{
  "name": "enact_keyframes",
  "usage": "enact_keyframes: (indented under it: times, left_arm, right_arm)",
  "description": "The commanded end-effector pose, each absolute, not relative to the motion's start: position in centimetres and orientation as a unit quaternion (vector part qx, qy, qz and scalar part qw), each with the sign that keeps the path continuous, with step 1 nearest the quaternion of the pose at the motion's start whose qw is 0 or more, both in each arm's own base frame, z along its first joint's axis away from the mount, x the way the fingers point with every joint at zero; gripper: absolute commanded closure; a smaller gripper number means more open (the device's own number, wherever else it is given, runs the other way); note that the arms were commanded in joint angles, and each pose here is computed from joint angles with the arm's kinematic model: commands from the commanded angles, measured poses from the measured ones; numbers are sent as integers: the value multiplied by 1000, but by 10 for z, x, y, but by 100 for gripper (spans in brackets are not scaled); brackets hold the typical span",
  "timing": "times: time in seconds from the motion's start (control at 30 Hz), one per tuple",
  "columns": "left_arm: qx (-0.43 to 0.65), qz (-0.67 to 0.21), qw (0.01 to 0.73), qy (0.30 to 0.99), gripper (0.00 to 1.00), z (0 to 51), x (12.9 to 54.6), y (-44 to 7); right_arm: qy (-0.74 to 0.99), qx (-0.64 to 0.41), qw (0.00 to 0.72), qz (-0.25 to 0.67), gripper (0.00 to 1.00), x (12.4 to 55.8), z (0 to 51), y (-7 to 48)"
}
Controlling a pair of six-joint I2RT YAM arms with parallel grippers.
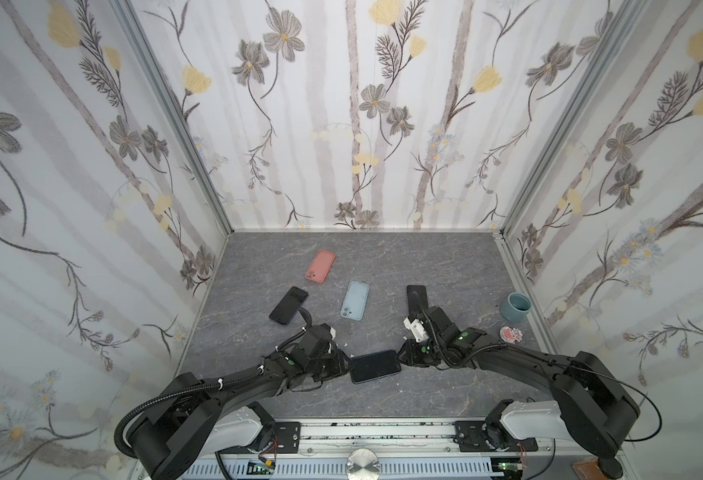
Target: Put the phone into the phone case
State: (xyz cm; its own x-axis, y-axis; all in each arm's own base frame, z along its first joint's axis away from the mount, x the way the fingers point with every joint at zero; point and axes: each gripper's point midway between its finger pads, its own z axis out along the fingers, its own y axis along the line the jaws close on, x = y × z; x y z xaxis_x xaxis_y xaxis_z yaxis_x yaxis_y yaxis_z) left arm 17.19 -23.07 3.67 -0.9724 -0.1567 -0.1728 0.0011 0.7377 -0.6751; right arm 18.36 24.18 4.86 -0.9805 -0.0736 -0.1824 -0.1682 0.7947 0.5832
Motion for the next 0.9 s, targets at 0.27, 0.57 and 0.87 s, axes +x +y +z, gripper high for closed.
enact_keyframes:
  times: [0.27,0.57,0.87]
  left_arm:
    - [13,-368,57,928,60,32,143,-231]
    - [26,-390,39,920,62,30,138,-244]
    - [37,-373,32,927,67,19,138,-246]
  right_arm:
    - [948,-59,59,308,72,178,36,240]
    - [943,-55,47,325,74,176,31,248]
    - [940,-55,35,333,75,175,29,254]
